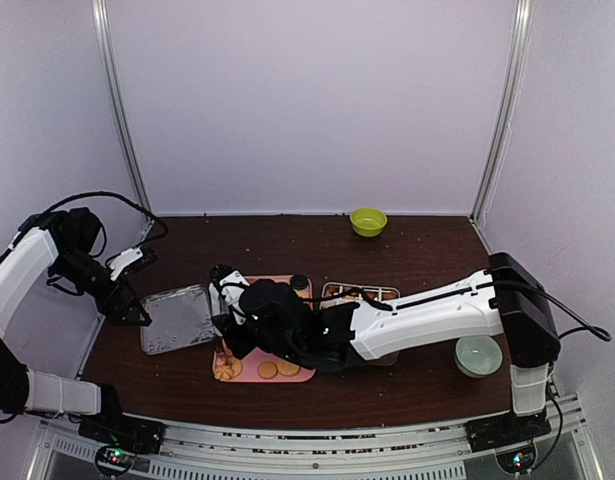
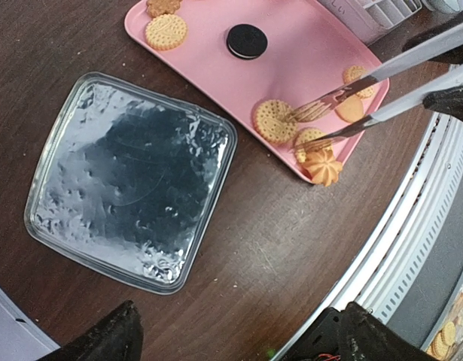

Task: Pack the cookies
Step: Adjust the fake cookies on the plate.

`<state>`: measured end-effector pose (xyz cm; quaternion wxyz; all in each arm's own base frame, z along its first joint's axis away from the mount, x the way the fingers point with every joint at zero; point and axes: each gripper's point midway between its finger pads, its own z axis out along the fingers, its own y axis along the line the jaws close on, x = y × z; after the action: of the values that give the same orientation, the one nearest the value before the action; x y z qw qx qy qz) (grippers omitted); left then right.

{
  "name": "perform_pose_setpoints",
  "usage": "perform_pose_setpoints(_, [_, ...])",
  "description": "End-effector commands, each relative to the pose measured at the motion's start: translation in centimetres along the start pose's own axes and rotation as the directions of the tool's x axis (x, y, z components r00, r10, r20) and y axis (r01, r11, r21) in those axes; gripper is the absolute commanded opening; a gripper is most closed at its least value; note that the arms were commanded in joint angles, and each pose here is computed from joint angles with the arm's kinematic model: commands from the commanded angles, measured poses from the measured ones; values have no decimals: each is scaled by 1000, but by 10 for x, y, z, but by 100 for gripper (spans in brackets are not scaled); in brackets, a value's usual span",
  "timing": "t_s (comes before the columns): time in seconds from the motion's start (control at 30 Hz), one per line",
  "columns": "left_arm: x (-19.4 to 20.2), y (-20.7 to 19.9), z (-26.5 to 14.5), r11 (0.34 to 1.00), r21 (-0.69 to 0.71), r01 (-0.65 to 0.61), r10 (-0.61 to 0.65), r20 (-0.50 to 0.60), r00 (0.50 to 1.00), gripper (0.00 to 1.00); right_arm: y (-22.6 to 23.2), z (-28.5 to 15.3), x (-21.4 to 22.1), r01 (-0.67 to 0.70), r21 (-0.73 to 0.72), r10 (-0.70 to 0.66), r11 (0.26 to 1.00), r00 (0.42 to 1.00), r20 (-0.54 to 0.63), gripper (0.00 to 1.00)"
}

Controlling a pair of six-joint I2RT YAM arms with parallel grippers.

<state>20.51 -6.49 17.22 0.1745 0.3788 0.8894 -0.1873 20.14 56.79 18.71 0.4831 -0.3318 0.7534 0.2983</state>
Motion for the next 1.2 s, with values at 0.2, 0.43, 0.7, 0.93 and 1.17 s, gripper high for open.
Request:
perform_pose_setpoints(0.2, [-3,0,-7,1000,-18,14,-14,17,1000,92,9,-19,-7,10,10,-10,1000,1000,26,37])
perform_pose_setpoints(0.43, [-2,-1,-7,1000,-20,6,-5,16,1000,92,-1,-29,-29,44,83,-49,996,997,61,38])
perform_pose_setpoints(0.7, [-1,0,-6,1000,-24,-6,6,13,1000,92,6,-45,-50,86,102,-96,991,991,90,38])
perform_pose_setpoints(0.93, [0,0,-5,1000,-20,-4,4,11,1000,92,47,-56,-60,121,-12,-119,993,986,115,37])
perform_pose_setpoints(1.17, [1,0,-6,999,-32,-12,12,10,1000,92,73,-47,-55,144,-87,-135,986,986,102,36])
